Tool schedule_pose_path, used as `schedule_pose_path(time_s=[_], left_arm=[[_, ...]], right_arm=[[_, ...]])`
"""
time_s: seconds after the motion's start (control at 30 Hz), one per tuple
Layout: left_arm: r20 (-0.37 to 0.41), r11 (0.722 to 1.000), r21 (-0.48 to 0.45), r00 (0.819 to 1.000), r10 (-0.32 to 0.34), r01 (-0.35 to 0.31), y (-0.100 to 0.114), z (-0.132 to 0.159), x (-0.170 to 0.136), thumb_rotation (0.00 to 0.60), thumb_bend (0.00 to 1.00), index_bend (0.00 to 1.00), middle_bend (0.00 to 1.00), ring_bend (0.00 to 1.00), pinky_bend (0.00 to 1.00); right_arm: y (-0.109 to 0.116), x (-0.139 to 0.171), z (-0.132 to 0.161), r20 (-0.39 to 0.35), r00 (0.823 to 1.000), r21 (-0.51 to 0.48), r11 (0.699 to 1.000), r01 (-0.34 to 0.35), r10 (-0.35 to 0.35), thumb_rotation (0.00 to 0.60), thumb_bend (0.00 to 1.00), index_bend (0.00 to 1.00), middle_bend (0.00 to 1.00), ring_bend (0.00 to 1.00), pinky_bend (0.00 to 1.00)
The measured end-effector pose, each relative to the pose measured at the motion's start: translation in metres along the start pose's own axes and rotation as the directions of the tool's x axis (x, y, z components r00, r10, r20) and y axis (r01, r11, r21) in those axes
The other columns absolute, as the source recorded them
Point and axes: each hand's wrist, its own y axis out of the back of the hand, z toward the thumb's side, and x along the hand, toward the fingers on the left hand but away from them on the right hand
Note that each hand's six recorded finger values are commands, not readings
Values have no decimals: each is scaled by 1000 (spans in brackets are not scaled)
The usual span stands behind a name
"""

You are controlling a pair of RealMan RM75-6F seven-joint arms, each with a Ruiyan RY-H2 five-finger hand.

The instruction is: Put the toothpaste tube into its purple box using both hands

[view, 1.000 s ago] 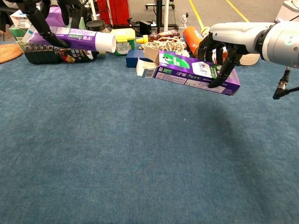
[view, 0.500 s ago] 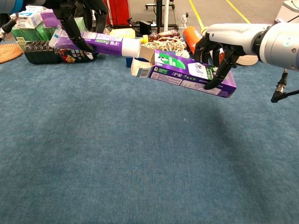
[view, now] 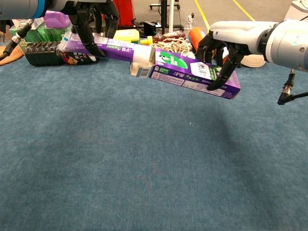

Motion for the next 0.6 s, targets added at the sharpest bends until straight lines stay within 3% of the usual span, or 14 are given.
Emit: schedule_pose_path(time_s=[0.6], left_arm=[[-10,999,34,1000,-7,7,-3,11,1,600,267,567,398,334,600]], right_arm=[[8,-2,18,-14,1000,-1,1000,20,-20,600,333,493,540,550,662]])
